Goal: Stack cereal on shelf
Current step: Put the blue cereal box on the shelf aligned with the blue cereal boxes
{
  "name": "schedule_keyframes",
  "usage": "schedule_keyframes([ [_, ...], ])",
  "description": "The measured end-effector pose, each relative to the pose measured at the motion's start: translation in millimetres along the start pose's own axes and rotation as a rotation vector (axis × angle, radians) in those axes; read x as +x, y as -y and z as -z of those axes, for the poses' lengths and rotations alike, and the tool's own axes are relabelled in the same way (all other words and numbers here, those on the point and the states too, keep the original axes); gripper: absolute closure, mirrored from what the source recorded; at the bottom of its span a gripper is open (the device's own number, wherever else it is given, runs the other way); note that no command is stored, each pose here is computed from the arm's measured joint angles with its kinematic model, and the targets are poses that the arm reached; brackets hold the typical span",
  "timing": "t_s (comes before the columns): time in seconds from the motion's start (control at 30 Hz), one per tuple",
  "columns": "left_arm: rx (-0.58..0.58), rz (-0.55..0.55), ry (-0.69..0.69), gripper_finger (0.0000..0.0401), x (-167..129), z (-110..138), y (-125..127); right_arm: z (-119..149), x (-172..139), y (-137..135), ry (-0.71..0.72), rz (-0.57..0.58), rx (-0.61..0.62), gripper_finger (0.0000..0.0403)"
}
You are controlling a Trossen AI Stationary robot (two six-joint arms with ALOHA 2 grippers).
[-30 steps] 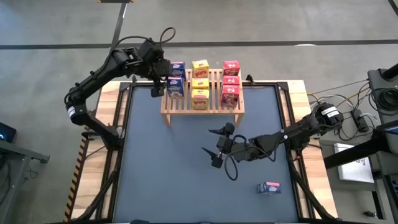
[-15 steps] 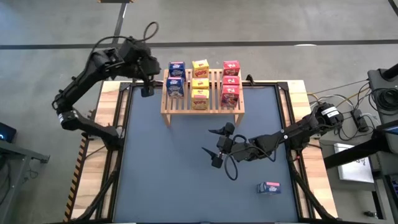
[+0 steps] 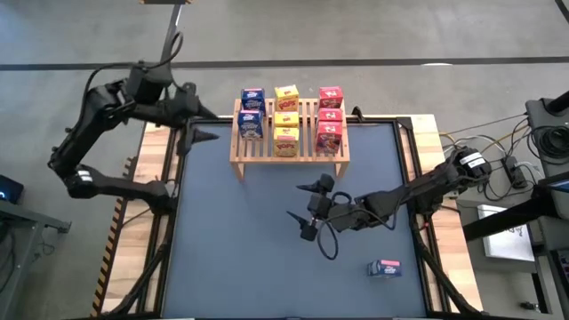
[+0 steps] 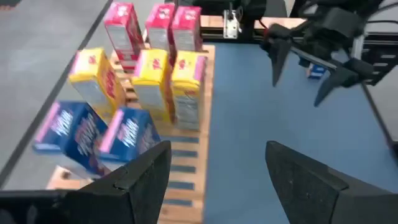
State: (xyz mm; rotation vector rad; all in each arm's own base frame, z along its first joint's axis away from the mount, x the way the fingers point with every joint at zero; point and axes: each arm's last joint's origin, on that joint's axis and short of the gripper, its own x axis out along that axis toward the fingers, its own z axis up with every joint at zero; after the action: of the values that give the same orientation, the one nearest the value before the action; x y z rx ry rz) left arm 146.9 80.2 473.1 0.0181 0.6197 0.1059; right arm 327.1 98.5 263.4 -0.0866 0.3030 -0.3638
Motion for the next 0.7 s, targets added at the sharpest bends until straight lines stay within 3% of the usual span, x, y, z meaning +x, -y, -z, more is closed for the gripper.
schedule_keyframes([
  [0.2, -0.026, 0.072, 0.042, 0.0175, -9.9, 25.5, 29.8, -24.3, -8.4, -3.9, -0.104, -0.098, 0.027, 0.0035],
  [0.4, 0.023, 0.199, 0.337, 0.0193, -8.9, 50.0, 59.4, -73.8, -41.0, -22.3, -0.098, -0.239, -0.099, 0.0035],
  [0.57, 0.069, 0.341, 0.582, 0.0198, 15.9, 76.2, 82.1, -96.8, -71.2, -39.4, -0.085, -0.32, -0.123, 0.0035],
  [0.7, 0.122, 0.327, 0.668, 0.0198, 50.0, 100.7, 98.9, -88.3, -78.9, -43.0, -0.173, -0.325, -0.116, 0.0035],
])
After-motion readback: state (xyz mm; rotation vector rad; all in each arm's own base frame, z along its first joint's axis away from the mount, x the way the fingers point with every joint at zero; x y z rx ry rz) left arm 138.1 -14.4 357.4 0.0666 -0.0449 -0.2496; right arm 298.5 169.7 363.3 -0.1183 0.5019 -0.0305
